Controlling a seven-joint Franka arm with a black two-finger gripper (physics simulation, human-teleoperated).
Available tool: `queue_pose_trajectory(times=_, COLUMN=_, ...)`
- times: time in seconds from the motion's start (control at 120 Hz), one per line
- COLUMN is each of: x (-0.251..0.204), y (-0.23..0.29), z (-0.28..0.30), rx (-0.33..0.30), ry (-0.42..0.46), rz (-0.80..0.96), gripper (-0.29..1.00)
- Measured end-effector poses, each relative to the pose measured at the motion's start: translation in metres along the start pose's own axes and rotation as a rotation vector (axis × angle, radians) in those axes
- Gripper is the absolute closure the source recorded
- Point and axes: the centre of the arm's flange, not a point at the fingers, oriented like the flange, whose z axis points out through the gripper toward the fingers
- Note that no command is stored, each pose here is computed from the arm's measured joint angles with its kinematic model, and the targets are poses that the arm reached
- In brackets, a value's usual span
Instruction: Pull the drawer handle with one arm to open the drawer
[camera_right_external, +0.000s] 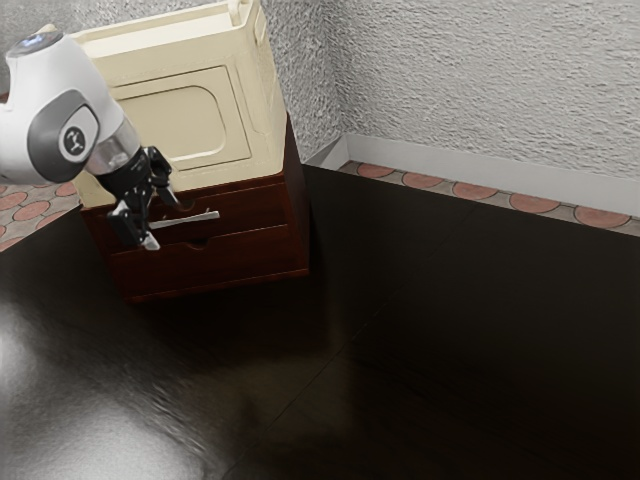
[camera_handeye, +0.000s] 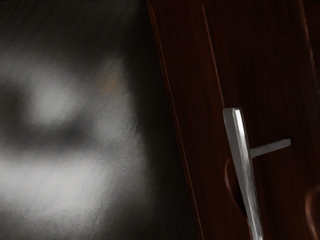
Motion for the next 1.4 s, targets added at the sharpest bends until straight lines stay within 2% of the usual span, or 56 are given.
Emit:
queue_pose_trajectory(times=0.192, x=0.011, y=0.006, z=0.005, rx=-0.03, ry=0.0, rz=-0.055, gripper=0.0)
queue_pose_trajectory(times=0.417, x=-0.003, y=0.004, z=0.017, rx=-0.05, ry=-0.01, rz=-0.063, gripper=0.0)
queue_pose_trajectory(times=1.15, x=0.0, y=0.003, z=0.048, rx=-0.078, ry=-0.047, rz=-0.125, gripper=0.0)
queue_pose_trajectory(times=1.4, x=-0.004, y=0.002, z=0.049, rx=-0.087, ry=-0.064, rz=-0.132, gripper=0.21)
